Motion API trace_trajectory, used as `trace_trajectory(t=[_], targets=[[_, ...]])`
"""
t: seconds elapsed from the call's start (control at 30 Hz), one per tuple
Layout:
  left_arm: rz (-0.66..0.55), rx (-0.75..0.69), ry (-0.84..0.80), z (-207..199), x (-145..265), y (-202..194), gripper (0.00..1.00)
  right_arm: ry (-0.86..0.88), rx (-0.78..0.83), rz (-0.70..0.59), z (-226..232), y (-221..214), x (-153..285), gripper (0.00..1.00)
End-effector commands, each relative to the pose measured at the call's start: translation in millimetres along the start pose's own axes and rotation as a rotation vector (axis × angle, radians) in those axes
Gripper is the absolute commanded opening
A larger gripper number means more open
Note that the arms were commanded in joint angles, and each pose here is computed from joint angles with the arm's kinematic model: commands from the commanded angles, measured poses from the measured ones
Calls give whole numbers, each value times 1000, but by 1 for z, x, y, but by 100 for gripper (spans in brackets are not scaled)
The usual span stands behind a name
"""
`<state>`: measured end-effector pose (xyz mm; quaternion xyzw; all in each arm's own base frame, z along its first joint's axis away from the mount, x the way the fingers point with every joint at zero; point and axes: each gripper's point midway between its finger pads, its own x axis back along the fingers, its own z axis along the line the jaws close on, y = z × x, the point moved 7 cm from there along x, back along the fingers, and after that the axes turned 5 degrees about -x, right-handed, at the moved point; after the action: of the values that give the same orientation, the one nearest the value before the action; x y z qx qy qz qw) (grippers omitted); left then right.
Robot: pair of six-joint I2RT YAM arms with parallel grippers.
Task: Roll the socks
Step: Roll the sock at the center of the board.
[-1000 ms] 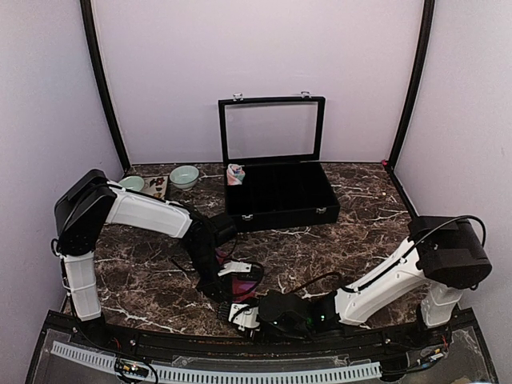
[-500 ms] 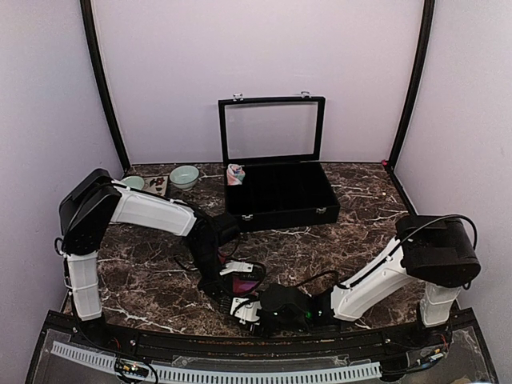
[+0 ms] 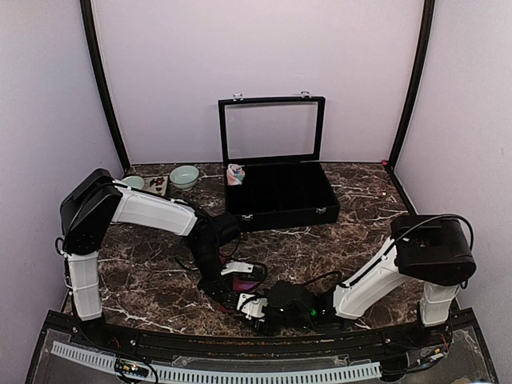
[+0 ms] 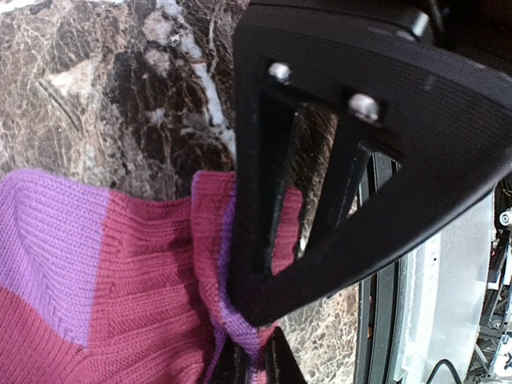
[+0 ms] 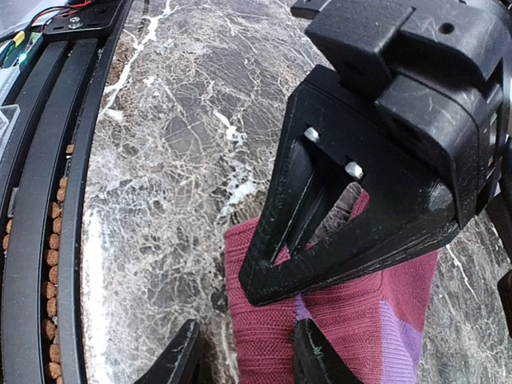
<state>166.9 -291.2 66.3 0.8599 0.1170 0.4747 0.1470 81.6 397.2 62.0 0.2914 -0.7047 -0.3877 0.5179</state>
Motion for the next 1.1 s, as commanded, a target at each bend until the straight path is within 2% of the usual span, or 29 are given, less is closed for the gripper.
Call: trace_trajectory(t=[0.0, 0.07, 0.17, 0.3, 0.4, 0.5, 0.53, 0.57, 0.8, 1.07], targets=[[371, 45, 140, 32, -38, -66, 6, 16, -24, 114, 0, -33, -5, 37], [356, 49, 131, 31, -38, -63, 9, 24, -13, 137, 1, -37, -6, 34], [330, 46, 121, 29, -36, -58, 19, 28, 19, 205, 2, -47, -10, 29], [297, 4, 127, 23, -29, -55, 28, 18, 36, 249, -2, -57, -9, 28], [261, -1, 159, 20, -16, -54, 32, 37, 30, 284, -2, -65, -10, 26], [212, 29, 206, 18, 4, -62, 41, 52, 13, 311, 0, -73, -9, 24], [201, 32, 224, 17, 10, -65, 62, 53, 6, 321, 0, -75, -9, 23], [191, 36, 251, 15, 16, -69, 67, 58, -6, 328, 0, -77, -8, 22], [119, 66, 386, 0, 48, -94, 68, 112, -90, 376, 0, -85, -2, 10], [11, -25, 488, -26, 68, -95, 66, 254, -235, 397, 8, -76, 1, 2]])
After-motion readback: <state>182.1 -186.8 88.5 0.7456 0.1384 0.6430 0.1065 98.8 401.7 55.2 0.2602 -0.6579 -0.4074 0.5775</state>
